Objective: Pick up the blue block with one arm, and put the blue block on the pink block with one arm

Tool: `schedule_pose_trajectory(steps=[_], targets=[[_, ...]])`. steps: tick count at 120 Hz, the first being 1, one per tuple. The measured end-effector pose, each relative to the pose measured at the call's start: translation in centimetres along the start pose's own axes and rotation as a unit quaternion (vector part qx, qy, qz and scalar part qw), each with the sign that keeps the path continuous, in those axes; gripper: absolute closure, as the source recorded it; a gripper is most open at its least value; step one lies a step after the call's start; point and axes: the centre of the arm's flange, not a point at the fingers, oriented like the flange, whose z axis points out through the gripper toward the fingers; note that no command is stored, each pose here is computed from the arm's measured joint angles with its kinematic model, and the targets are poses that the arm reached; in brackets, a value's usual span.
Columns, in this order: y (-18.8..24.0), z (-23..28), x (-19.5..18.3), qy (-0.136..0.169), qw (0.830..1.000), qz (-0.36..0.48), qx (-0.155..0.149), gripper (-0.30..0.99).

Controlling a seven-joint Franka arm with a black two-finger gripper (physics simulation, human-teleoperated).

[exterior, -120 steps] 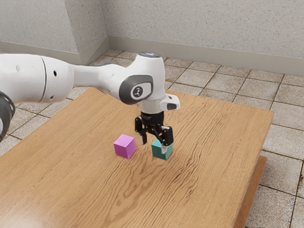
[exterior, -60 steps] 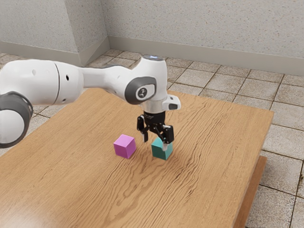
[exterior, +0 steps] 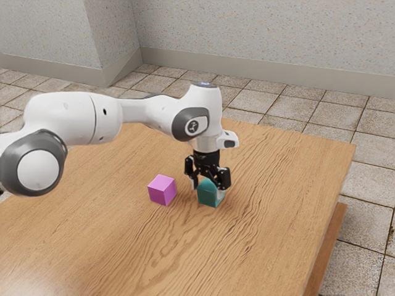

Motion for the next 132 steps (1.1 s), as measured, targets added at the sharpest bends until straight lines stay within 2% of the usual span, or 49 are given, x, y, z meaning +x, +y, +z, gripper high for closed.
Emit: schedule_pose_trajectory(steps=[15, 36, 48, 92, 104, 132], targets=[[0.0, 0.1, 0.4, 0.002, 1.000, -0.001, -0.002, 0.03], [-0.3, 0.3, 0.8, 0.002, 1.000, -0.003, -0.002, 0.20], [-0.5, 0.7, 1.0, 0.000, 1.000, -0.003, 0.001, 0.26], [-0.7, 1.6, 1.9, 0.002, 1.000, -0.005, -0.004, 0.29], [-0.9, 1.4, 1.7, 0.000, 1.000, -0.007, -0.003, 0.34], [-2.8, -1.5, 0.1, 0.003, 1.000, -0.012, 0.002, 0.35]])
